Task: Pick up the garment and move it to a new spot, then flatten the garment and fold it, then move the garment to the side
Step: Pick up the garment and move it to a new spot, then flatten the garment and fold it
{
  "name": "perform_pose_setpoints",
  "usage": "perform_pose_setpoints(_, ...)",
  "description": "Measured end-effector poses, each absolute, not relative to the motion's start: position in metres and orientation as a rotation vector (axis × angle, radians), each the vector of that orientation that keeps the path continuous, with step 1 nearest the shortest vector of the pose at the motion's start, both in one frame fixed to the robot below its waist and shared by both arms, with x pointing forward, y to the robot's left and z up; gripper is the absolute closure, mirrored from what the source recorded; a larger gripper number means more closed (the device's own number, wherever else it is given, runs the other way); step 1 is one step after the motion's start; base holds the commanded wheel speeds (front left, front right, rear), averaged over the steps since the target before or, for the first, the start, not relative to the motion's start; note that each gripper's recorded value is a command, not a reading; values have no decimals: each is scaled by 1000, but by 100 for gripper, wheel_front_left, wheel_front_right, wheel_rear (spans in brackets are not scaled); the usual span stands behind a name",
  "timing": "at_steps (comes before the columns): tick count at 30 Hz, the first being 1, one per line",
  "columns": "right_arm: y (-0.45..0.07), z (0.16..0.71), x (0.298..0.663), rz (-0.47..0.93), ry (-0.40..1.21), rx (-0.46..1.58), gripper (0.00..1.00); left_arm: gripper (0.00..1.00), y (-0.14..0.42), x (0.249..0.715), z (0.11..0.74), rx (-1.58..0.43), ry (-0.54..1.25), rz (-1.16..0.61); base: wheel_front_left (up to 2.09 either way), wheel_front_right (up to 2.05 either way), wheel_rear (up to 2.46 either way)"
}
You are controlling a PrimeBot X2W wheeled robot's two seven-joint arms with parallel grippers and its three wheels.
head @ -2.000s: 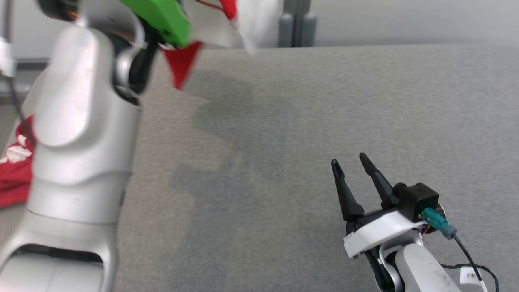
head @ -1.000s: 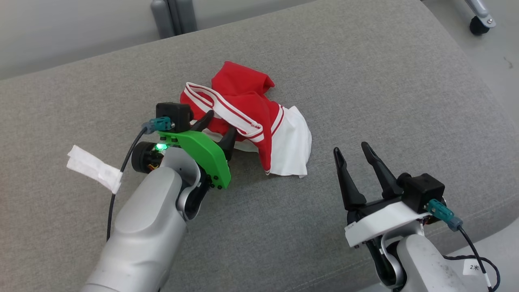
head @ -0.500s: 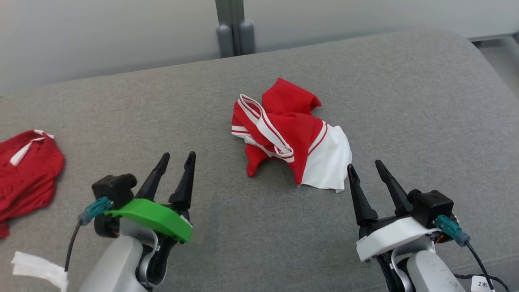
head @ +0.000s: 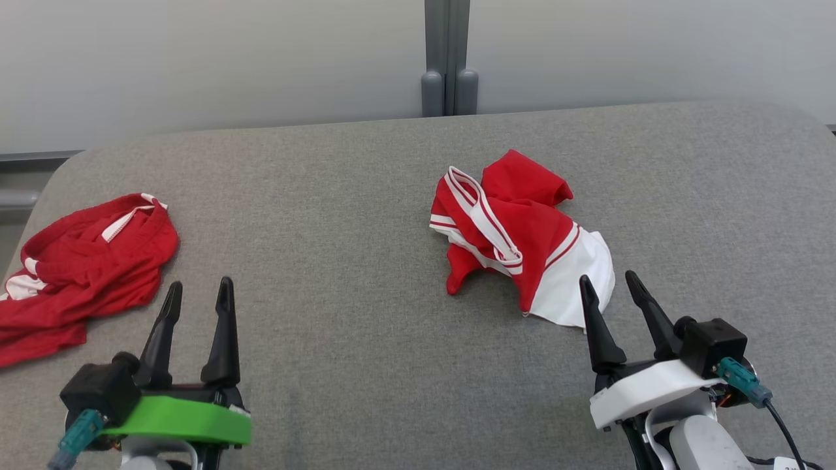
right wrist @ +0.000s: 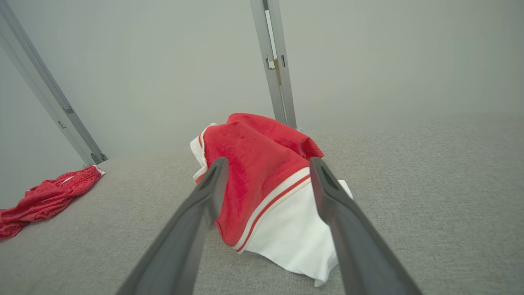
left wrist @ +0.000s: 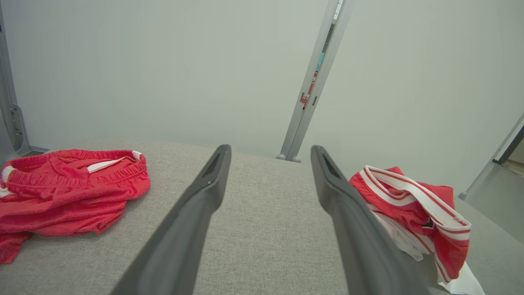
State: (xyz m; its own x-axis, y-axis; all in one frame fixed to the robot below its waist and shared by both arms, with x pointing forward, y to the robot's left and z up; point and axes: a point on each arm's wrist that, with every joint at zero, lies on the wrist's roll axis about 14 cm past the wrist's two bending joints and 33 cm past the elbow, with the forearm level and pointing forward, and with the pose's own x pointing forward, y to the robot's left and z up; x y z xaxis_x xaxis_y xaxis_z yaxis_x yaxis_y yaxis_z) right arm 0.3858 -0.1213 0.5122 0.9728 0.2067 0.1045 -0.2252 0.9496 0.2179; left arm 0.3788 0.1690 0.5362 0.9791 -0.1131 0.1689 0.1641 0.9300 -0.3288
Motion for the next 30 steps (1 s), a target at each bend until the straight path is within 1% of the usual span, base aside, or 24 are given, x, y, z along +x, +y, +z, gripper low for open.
perform_pose_setpoints(7,-127,505,377,199,-62,236,0,0,175,363,518,-296,-107,-110,0,0,0)
perform_pose_setpoints(18,-134,503,373,179,-58,239,0,0,171,361,506,-306,-75,-110,0,0,0)
perform_pose_setpoints(25,-130,501,374,191,-49,240,0,0,172,362,502,-309,-66,-100,0,0,0)
perform_pose_setpoints(30,-116,501,378,232,-42,230,0,0,173,363,502,-310,-65,-95,0,0,0)
